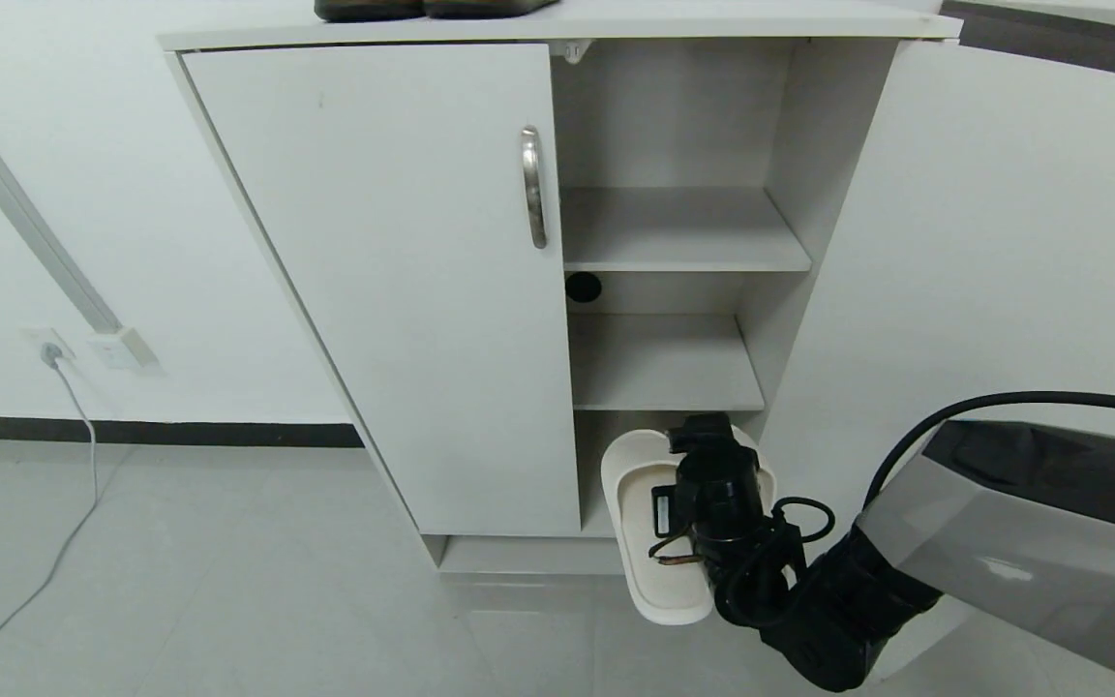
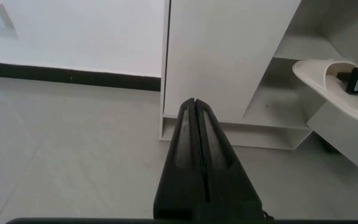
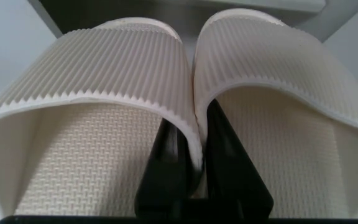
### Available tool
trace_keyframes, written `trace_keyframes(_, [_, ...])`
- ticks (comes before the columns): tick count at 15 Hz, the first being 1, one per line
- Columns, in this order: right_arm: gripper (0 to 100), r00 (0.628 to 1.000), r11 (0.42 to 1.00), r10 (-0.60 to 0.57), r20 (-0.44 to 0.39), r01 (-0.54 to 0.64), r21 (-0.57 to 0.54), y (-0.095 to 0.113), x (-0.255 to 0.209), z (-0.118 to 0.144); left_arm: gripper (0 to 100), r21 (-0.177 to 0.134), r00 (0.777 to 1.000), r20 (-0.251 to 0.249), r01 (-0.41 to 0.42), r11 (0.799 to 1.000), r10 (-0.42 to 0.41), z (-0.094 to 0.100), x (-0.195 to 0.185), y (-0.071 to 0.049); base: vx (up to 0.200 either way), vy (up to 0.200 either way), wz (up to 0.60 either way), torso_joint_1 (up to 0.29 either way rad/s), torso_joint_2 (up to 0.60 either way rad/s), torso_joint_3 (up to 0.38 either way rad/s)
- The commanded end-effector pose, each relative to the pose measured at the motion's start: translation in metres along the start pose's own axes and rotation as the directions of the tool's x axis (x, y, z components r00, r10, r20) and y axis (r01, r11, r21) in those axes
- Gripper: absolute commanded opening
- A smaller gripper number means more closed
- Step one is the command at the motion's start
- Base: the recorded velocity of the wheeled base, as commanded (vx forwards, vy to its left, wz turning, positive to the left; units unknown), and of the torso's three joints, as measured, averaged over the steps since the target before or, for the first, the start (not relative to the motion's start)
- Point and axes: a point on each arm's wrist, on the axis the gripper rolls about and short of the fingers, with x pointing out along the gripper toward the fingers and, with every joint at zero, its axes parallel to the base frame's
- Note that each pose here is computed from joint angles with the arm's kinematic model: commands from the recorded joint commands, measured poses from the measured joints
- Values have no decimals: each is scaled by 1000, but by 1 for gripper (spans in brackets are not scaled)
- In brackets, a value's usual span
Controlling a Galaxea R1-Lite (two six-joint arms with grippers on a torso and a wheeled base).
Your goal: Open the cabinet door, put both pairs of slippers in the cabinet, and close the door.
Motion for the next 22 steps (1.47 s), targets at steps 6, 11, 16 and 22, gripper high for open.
trace_keyframes(6, [0, 988, 1000, 1, 157, -2, 7, 0, 6, 0, 0, -2, 1000, -2, -7, 1000, 7, 0, 0, 0, 0, 0, 0, 2, 2, -50])
trace_keyframes(11, [0, 986, 1000, -1, 167, 3, -7, -1, 10, -3, 0, -3, 1000, -2, -6, 1000, 6, 0, 0, 0, 0, 0, 0, 0, 0, 0])
trace_keyframes(16, [0, 985, 1000, -3, 173, 3, -3, 0, 10, -2, 0, -3, 1000, -2, -6, 1000, 6, 0, 0, 0, 160, 0, 0, -2, 2, 1])
trace_keyframes(22, [0, 982, 1000, -8, 187, 7, 9, -2, 15, 4, 0, -5, 1000, -2, -9, 1000, 9, 0, 0, 0, 200, 0, 0, 6, 2, 3])
